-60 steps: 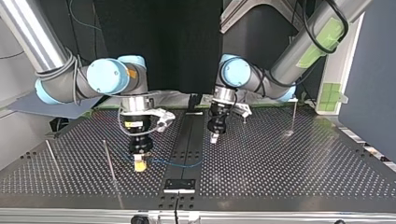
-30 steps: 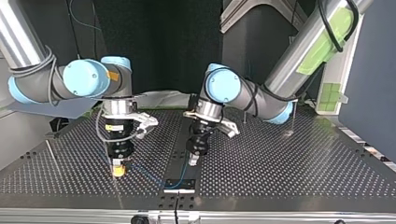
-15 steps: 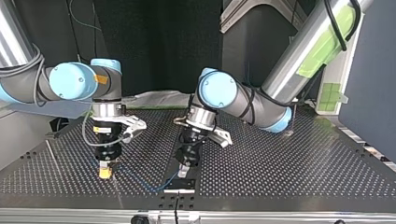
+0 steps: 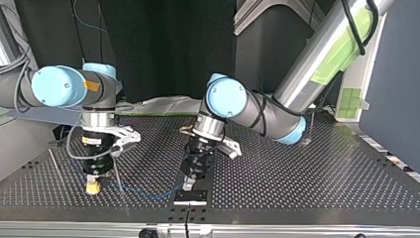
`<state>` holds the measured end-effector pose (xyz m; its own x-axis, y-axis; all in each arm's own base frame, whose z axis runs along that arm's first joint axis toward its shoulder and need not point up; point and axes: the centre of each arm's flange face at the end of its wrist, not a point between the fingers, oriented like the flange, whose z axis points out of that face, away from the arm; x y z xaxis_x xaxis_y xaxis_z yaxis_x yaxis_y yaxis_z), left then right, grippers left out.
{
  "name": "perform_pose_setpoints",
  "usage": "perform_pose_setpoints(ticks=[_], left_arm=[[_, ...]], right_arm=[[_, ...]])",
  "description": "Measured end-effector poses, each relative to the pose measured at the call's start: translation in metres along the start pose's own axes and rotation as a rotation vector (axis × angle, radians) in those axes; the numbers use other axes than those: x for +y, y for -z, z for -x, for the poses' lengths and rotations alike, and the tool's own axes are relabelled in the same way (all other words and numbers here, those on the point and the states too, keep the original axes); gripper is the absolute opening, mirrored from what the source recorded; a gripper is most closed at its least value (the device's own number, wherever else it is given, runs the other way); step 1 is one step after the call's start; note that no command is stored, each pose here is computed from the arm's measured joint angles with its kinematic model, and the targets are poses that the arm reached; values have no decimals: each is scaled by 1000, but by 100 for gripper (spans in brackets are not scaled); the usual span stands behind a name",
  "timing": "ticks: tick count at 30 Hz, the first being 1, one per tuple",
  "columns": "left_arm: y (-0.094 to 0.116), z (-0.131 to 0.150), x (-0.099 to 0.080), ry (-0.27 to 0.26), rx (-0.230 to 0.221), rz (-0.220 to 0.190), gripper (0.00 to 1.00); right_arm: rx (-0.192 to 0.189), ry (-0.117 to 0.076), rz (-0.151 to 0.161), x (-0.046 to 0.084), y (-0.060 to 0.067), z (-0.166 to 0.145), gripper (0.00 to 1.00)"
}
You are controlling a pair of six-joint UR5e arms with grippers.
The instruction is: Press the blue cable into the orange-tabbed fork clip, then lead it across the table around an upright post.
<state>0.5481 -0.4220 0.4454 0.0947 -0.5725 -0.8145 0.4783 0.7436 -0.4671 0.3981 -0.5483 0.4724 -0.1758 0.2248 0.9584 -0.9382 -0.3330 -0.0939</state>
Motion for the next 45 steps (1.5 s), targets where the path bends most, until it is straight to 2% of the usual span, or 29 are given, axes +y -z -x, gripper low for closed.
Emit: perform_pose_setpoints(ticks=[5,14,22,34,41,45], left_arm=[[-4,-7,-8,7,24,-17,2],[-9,-11,-28,40,31,-54,2],[-7,-40,-25,46,74,-51,2],[-5,-63,-23,53,108,-54,2],[-3,-71,-24,56,118,-61,2],[-2,-88,-18,54,143,-55,2]], right_arm=[[2,1,16,11,-3,-3,0],[-22,14,50,32,-5,-1,0],[-45,23,76,48,-6,3,0],[-75,36,117,75,-4,17,0],[-80,41,139,90,-5,21,0],[-86,46,150,98,-6,24,0]])
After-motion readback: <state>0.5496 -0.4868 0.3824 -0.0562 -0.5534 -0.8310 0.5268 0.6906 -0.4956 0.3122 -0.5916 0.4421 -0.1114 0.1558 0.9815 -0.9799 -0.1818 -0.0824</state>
